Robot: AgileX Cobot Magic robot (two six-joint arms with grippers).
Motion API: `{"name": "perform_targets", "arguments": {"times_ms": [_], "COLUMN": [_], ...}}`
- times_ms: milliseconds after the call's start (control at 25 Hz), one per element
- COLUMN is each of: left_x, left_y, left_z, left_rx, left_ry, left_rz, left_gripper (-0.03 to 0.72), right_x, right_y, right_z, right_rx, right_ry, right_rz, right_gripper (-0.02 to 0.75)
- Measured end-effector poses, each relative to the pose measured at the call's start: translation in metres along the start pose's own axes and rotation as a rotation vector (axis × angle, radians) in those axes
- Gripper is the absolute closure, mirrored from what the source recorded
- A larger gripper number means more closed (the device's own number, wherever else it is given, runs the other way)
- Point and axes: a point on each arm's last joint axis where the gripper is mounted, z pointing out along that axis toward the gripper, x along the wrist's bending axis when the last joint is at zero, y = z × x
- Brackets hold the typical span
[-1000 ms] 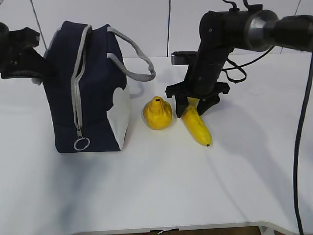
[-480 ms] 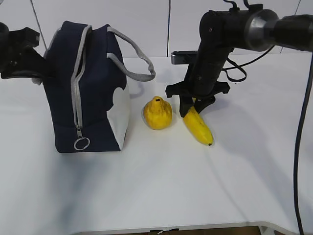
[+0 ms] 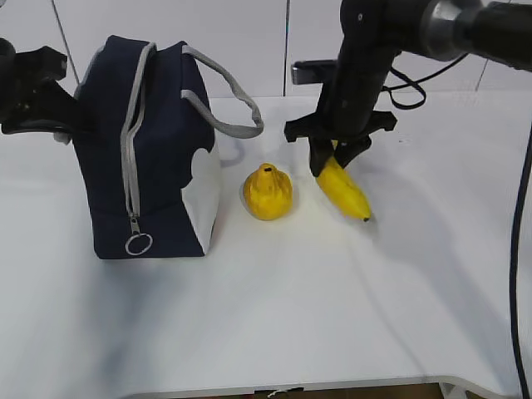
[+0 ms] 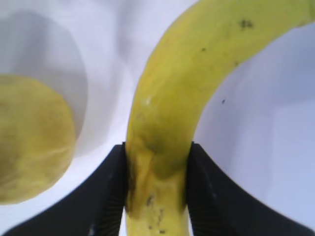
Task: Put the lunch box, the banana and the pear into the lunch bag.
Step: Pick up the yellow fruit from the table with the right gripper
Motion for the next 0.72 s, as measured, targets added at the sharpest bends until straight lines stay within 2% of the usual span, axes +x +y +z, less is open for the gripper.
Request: {"name": "perform_targets", "arguments": {"times_ms": [440,720], "left_x": [0.0,-0.002], "left_y": [0.0,0.001], "left_z": [0.0,0.0], "left_rx": [0.0,-0.011], "left_ry": [0.0,-0.022], "left_rz": [0.0,0.0], "left_gripper": [0.696,0.696], "right_x": [0.009,0.025], "right_y": [0.031,0.035], "right_z": [-0.072,-0.135], "right_rx": [-0.243,-0.413], "right_ry": [0.036,0.178], "right_rz": [-0.017,-0.053], "right_gripper": [0.438,0.438]}}
